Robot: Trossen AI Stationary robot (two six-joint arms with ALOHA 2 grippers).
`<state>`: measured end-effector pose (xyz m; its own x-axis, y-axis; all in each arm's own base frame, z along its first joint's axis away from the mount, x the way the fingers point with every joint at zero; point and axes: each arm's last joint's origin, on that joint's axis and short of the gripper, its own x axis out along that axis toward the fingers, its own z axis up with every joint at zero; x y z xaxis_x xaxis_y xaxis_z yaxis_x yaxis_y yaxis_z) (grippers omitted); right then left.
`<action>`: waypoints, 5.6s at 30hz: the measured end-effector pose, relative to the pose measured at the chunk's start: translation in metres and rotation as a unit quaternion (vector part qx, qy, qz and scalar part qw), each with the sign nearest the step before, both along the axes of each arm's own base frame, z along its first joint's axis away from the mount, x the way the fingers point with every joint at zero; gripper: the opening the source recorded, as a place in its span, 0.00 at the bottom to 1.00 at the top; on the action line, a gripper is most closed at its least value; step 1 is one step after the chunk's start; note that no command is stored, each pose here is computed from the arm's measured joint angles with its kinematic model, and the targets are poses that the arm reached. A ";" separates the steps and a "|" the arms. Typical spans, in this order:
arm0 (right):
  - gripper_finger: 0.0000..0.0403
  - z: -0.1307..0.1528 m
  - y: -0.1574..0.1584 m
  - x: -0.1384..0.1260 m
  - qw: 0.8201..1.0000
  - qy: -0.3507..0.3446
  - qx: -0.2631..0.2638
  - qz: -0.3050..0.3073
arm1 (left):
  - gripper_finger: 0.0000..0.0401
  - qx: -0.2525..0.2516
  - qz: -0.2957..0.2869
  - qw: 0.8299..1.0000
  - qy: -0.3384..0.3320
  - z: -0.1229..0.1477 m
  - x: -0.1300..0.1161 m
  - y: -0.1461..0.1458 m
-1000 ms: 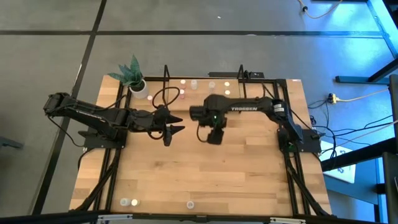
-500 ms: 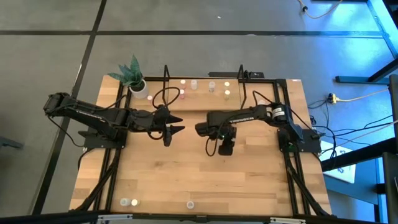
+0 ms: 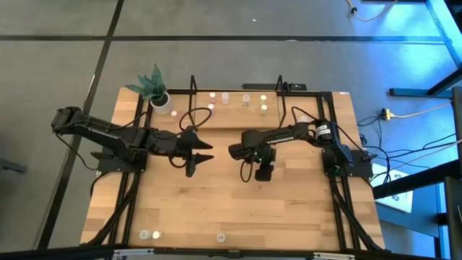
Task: Pick and place medicine bottles onto shelf by color
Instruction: Put the top transparent pill bottle on the shelf aligned with the other transparent pill bottle
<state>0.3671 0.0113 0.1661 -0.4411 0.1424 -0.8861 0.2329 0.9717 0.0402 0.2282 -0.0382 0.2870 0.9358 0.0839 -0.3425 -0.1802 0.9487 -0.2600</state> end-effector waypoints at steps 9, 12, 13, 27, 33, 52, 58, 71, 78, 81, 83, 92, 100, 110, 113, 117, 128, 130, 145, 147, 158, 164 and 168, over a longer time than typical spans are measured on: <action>0.40 -0.007 0.000 -0.002 1.000 -0.001 0.002 0.003 | 0.45 0.000 -0.003 1.000 0.000 0.000 0.000 -0.002; 0.41 -0.007 0.000 -0.002 1.000 -0.001 0.002 0.004 | 0.45 0.002 -0.004 1.000 0.000 0.000 0.000 -0.002; 0.41 -0.007 0.000 -0.002 1.000 -0.001 0.002 0.004 | 0.45 0.002 -0.004 1.000 0.000 0.000 0.000 -0.002; 0.37 -0.007 0.001 -0.002 1.000 0.002 0.016 -0.005 | 0.45 0.001 -0.003 1.000 0.000 0.000 0.000 -0.002; 0.52 -0.007 0.001 -0.002 1.000 0.000 0.016 -0.004 | 0.45 0.001 -0.003 1.000 0.000 0.000 0.000 -0.002; 0.63 0.014 0.001 0.006 1.000 -0.015 0.014 0.000 | 0.45 0.001 -0.003 1.000 0.001 0.000 0.000 -0.002; 0.63 0.048 0.001 0.000 0.997 -0.065 -0.028 -0.021 | 0.45 0.001 -0.003 1.000 0.001 0.000 0.000 -0.002; 0.63 0.121 0.017 -0.047 0.981 -0.172 -0.083 -0.037 | 0.45 0.000 -0.003 1.000 0.001 0.000 0.000 -0.002; 0.62 0.104 0.019 -0.076 0.981 -0.157 -0.071 -0.083 | 0.45 0.000 -0.003 1.000 0.000 0.000 0.000 -0.002; 0.62 0.085 0.019 -0.091 0.984 -0.112 -0.075 -0.119 | 0.45 0.000 -0.002 1.000 0.000 0.000 0.000 -0.002; 0.62 0.076 0.020 -0.099 0.984 -0.087 -0.073 -0.138 | 0.45 0.000 -0.002 1.000 0.000 0.000 0.000 -0.002; 0.61 0.042 0.032 -0.111 0.981 -0.039 -0.045 -0.186 | 0.45 0.005 0.015 1.000 -0.005 0.001 0.000 0.000; 0.61 0.018 0.035 -0.113 0.979 -0.064 -0.029 -0.194 | 0.45 0.002 0.016 1.000 -0.005 0.001 0.000 0.000; 0.61 -0.001 0.043 -0.122 0.976 -0.042 -0.012 -0.211 | 0.45 0.001 0.016 1.000 -0.005 0.001 0.000 0.000; 0.61 -0.003 0.049 -0.124 0.977 -0.040 -0.010 -0.209 | 0.45 0.001 0.016 1.000 -0.005 0.001 0.000 0.000; 0.61 -0.003 0.056 -0.123 0.978 -0.054 -0.021 -0.200 | 0.45 0.001 0.019 1.000 -0.005 0.001 0.000 0.001; 0.61 -0.007 0.068 -0.127 0.983 -0.057 -0.050 -0.166 | 0.45 0.001 0.027 1.000 -0.005 0.001 0.001 0.005; 0.61 -0.011 0.070 -0.127 0.984 -0.050 -0.054 -0.163 | 0.45 0.001 0.027 1.000 -0.005 0.001 0.001 0.005; 0.61 -0.034 0.073 -0.124 0.985 -0.012 -0.082 -0.150 | 0.45 0.002 0.026 1.000 -0.005 0.001 0.001 0.005; 0.61 -0.034 0.073 -0.124 0.985 -0.013 -0.082 -0.149 | 0.45 0.002 0.026 1.000 -0.005 0.001 0.001 0.005; 0.52 -0.034 0.073 -0.124 0.985 -0.011 -0.079 -0.152 | 0.45 0.002 0.026 1.000 -0.005 0.001 0.001 0.005; 0.40 -0.034 0.073 -0.124 0.985 -0.007 -0.071 -0.155 | 0.45 0.002 0.026 1.000 -0.005 0.001 0.001 0.005; 0.34 -0.033 0.074 -0.124 0.985 -0.005 -0.070 -0.158 | 0.45 0.002 0.026 1.000 -0.005 0.001 0.001 0.005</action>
<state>0.2434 0.0848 0.1326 -0.3853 0.1468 -0.9111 0.5245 0.8472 -0.0853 0.2291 -0.0333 0.2877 0.9332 0.1342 -0.3333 -0.2272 0.9390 -0.2583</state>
